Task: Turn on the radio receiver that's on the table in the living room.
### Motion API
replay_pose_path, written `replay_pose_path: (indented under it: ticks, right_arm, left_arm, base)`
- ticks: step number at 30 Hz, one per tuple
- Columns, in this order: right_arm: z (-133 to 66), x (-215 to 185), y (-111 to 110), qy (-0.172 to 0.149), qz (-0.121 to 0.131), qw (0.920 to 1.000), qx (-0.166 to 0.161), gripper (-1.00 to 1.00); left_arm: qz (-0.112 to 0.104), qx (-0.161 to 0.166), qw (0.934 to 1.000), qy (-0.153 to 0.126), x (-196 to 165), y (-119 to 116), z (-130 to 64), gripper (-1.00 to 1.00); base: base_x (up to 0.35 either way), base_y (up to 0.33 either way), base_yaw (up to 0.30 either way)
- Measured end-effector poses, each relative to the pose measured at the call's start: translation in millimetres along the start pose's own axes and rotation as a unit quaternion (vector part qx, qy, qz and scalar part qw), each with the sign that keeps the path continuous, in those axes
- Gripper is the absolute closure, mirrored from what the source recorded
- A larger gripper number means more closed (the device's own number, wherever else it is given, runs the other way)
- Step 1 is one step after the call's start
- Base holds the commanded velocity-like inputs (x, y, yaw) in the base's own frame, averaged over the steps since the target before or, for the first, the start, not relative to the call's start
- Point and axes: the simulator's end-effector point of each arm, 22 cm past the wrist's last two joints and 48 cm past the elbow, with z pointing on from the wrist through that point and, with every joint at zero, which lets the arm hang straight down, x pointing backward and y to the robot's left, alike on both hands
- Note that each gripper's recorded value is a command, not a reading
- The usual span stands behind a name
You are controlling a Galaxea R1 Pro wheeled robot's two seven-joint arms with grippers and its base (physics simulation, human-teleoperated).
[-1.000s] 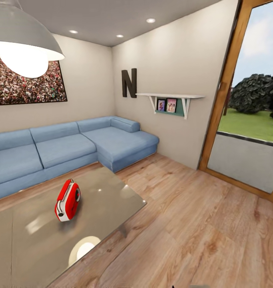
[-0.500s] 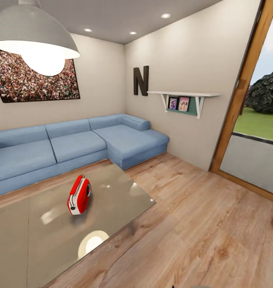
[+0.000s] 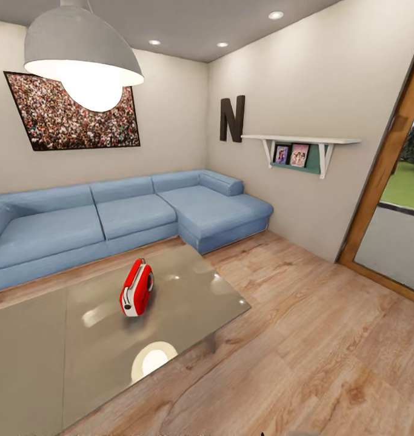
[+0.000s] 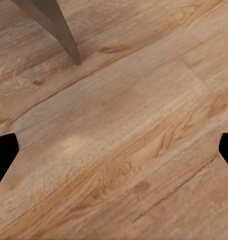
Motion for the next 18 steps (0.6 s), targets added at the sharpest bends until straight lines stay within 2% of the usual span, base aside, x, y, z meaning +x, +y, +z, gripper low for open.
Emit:
replay_pose_path:
  ticks: [18]
  right_arm:
    - [0.3,7.0,-0.2,0.008,0.0,1.0,0.0,-1.0]
  left_arm:
    - [0.0,0.0,1.0,0.008,6.6,-0.5,0.7,-1.0]
  base:
    - [0.0,0.0,0.21]
